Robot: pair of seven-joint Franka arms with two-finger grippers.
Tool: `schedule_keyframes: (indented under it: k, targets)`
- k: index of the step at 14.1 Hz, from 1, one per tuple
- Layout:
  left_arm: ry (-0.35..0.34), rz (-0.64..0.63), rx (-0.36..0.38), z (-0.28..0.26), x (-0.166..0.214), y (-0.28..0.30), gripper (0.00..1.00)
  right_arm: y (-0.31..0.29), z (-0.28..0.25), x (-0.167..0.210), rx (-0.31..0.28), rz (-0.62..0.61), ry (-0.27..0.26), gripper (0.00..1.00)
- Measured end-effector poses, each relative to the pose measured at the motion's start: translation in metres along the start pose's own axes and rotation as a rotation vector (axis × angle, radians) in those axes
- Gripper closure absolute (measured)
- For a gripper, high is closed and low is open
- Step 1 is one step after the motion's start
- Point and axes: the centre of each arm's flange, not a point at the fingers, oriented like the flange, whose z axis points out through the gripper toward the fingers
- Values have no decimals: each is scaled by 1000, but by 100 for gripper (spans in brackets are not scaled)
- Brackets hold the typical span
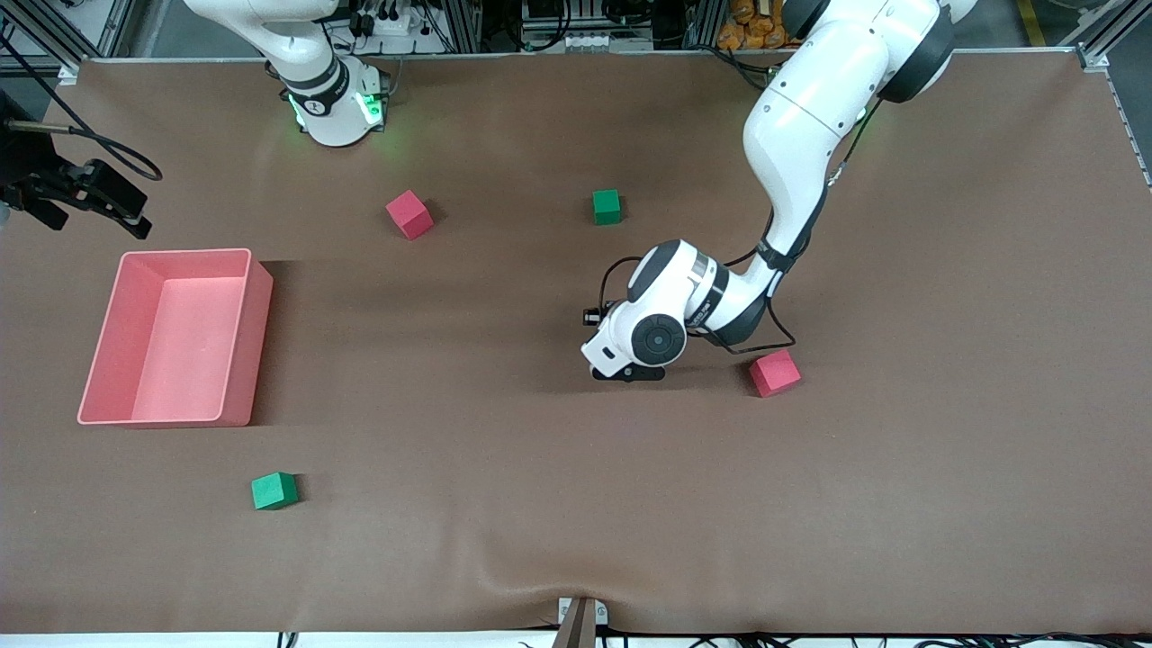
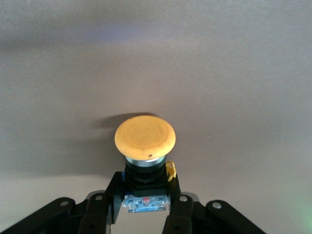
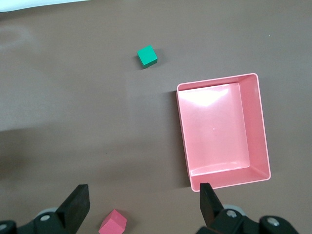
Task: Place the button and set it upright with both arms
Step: 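Grasp the button with the left gripper and lift it, then lower the button upright onto the table and open the left gripper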
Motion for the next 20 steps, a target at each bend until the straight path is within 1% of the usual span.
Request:
schedule_keyframes:
  k: [3,6,9,15,17,20]
  targets:
    - [42,14,-23,-20,-1,10,59,-1,0,-1,-1,-3,-6,0]
    - [128,9,-57,-51,-3,18,59,-1,-4,-1,-1,-3,-4,0]
    - [254,-20,-75,-64,-9,40,59,-1,-4,-1,-1,-3,-4,0]
    - [507,-54,-95,-67,-32,93,59,-1,-4,0,-1,-3,-5,0]
    - [581,-76,-78,-60,-45,111,59,-1,-3,0,-1,-3,-7,0]
    - [705,-120,-17,-38,-67,135,59,-1,-3,0,-1,-3,-7,0]
